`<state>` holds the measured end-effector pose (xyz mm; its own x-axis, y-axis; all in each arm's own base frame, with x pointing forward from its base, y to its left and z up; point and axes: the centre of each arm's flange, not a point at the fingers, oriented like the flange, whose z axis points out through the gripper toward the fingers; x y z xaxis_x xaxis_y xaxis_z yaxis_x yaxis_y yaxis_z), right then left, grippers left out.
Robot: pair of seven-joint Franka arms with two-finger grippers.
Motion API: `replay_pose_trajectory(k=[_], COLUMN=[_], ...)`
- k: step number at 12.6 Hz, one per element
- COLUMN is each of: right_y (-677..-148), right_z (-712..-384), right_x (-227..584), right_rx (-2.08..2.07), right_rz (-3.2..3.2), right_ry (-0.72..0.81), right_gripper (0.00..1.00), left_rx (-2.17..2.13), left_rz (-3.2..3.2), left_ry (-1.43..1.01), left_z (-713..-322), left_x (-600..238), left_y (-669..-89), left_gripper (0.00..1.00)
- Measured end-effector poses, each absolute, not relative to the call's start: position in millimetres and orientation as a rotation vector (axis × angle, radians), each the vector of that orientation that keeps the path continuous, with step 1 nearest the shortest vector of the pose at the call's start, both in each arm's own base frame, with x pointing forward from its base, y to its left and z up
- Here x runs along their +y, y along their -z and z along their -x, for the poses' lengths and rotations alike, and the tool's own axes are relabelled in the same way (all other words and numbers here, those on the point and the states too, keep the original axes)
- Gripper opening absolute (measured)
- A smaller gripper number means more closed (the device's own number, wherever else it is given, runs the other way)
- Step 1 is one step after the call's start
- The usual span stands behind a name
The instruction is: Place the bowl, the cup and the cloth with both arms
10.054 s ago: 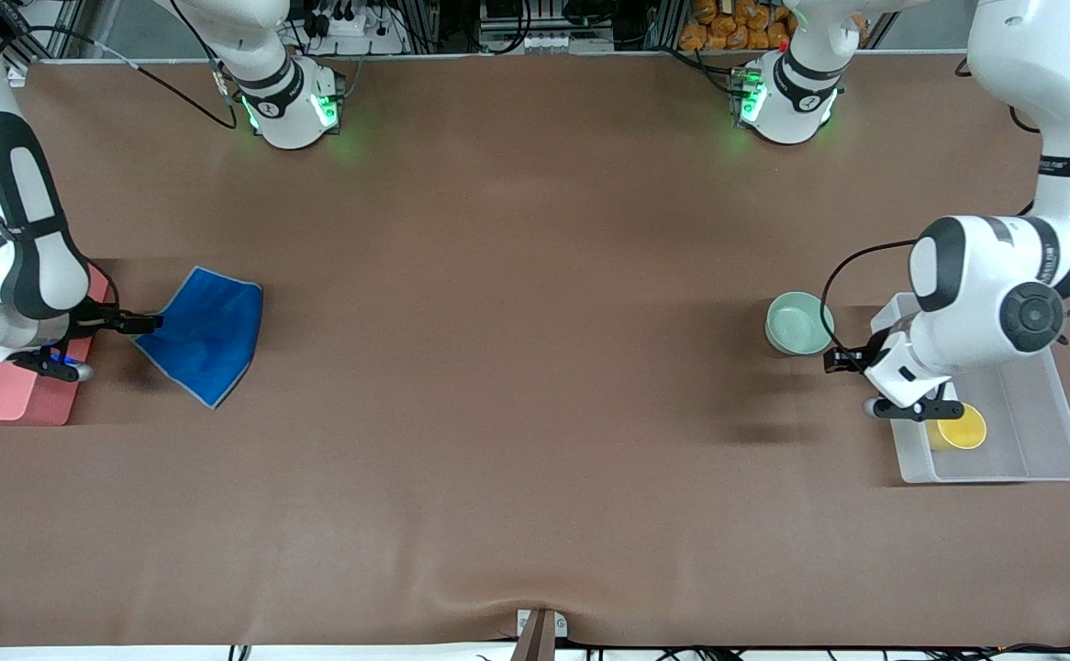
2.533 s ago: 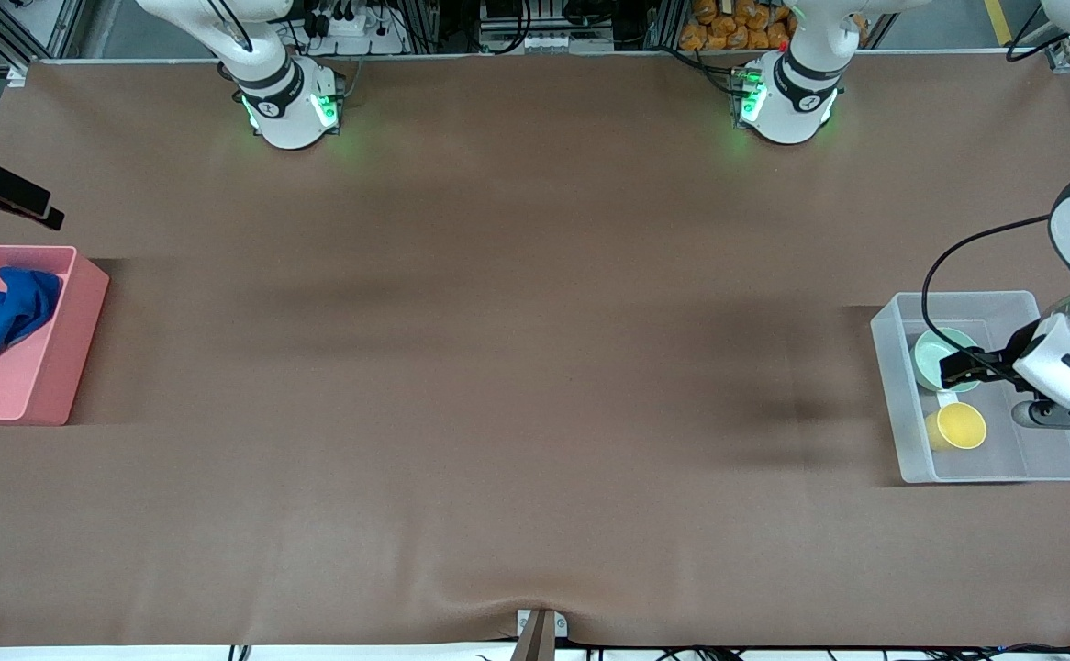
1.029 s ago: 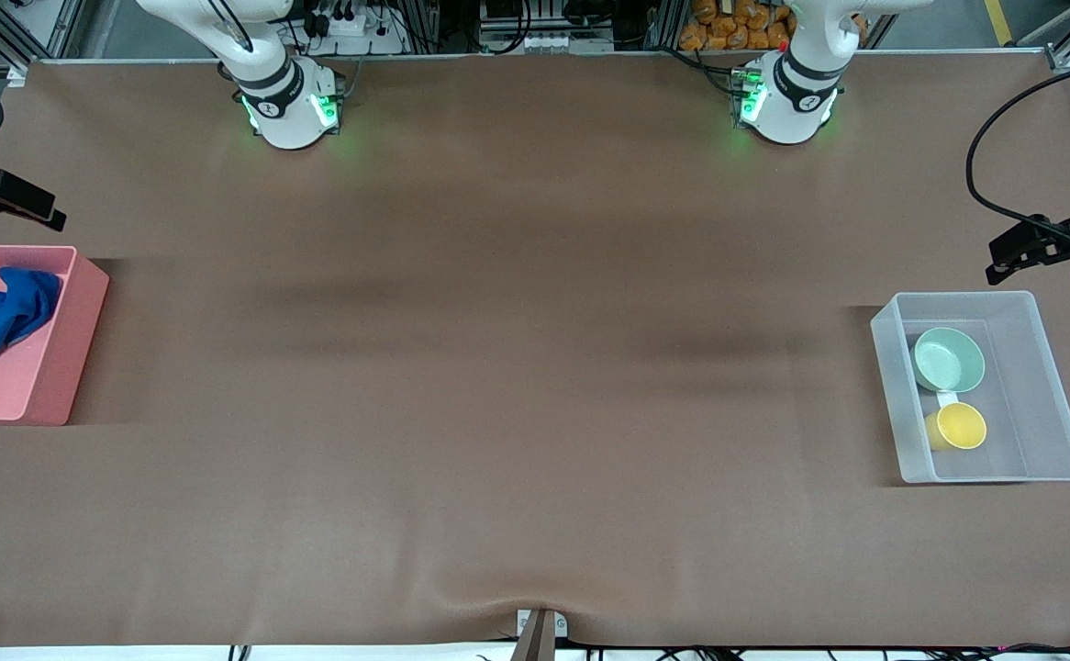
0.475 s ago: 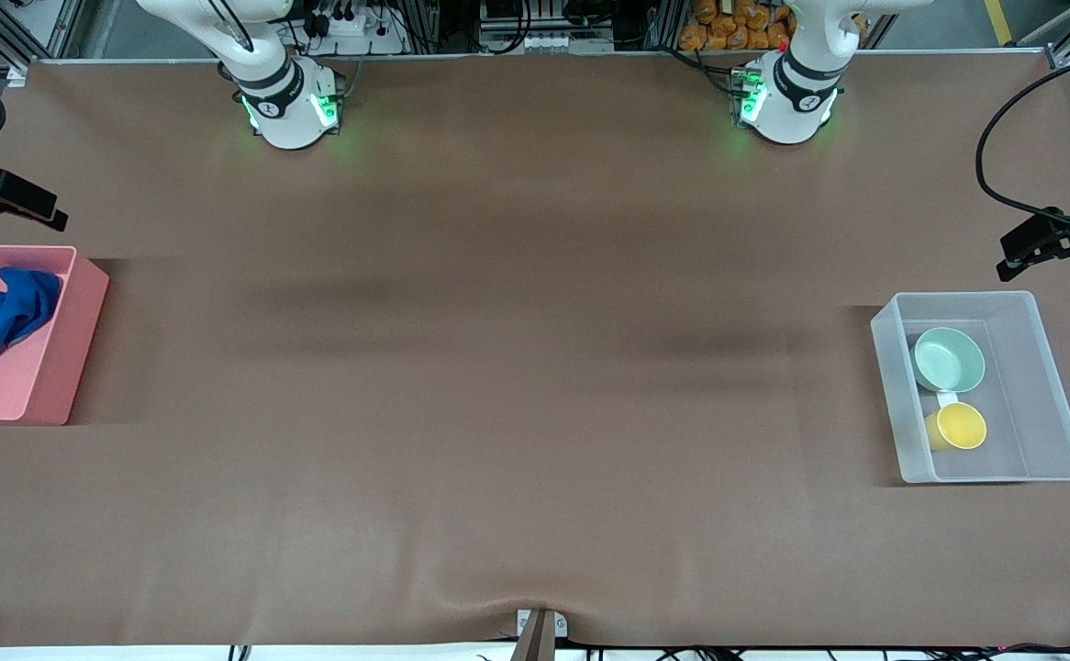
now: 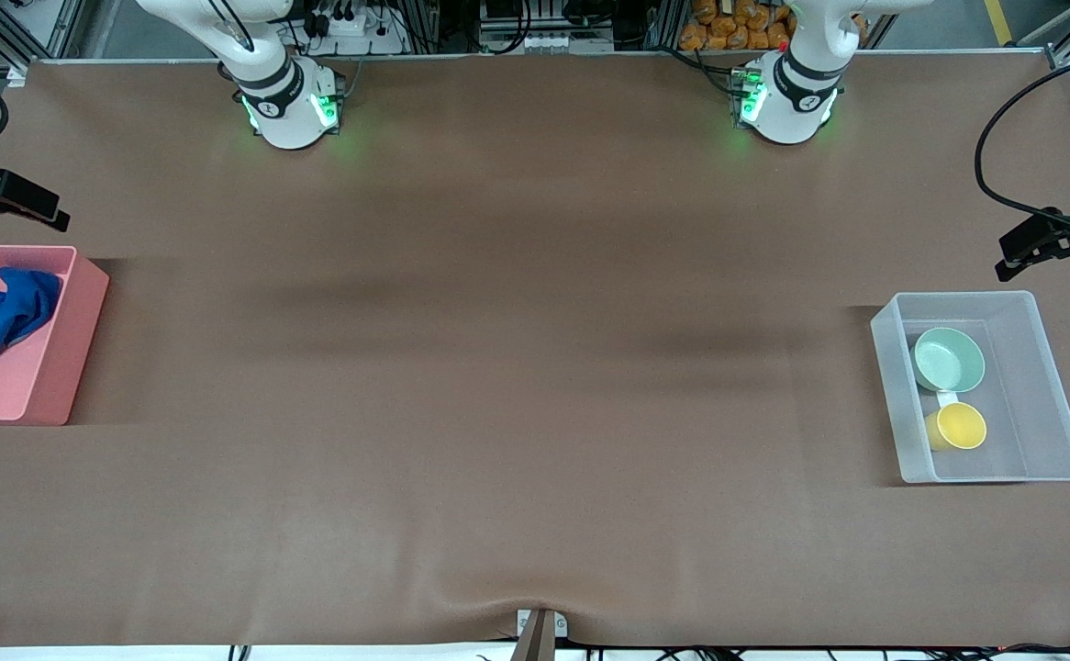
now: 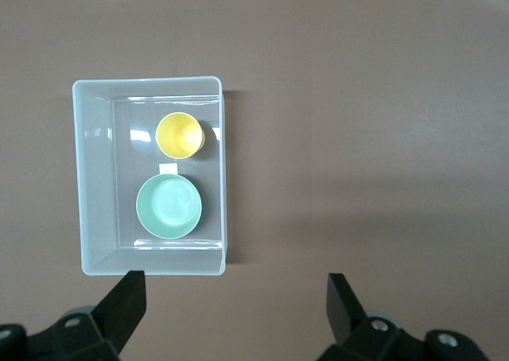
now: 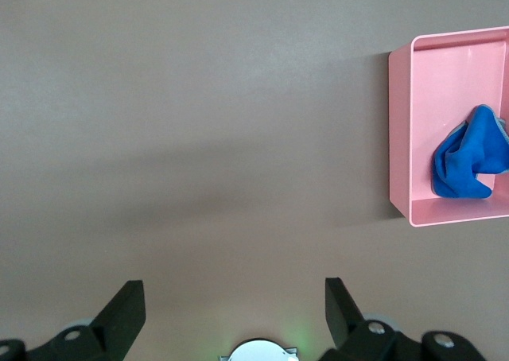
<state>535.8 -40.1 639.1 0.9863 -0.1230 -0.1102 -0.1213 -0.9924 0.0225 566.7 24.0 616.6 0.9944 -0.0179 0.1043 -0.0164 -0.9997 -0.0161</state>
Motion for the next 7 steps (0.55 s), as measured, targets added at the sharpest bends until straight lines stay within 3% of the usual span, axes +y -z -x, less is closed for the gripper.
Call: replay_pose_trajectory(k=[7], right_y=[-635.8], right_z=[-539.2], right_x=[-38.7], right_rx=[-0.187], right_rz=[-3.115], right_ry=[0.162], right_gripper=[1.00], left_rx=[0.031], left_rz=[3.122], left_ry=[0.159], left_z=[-566.5], left_x=[22.6], left_y=[-616.2], left_gripper=[1.00])
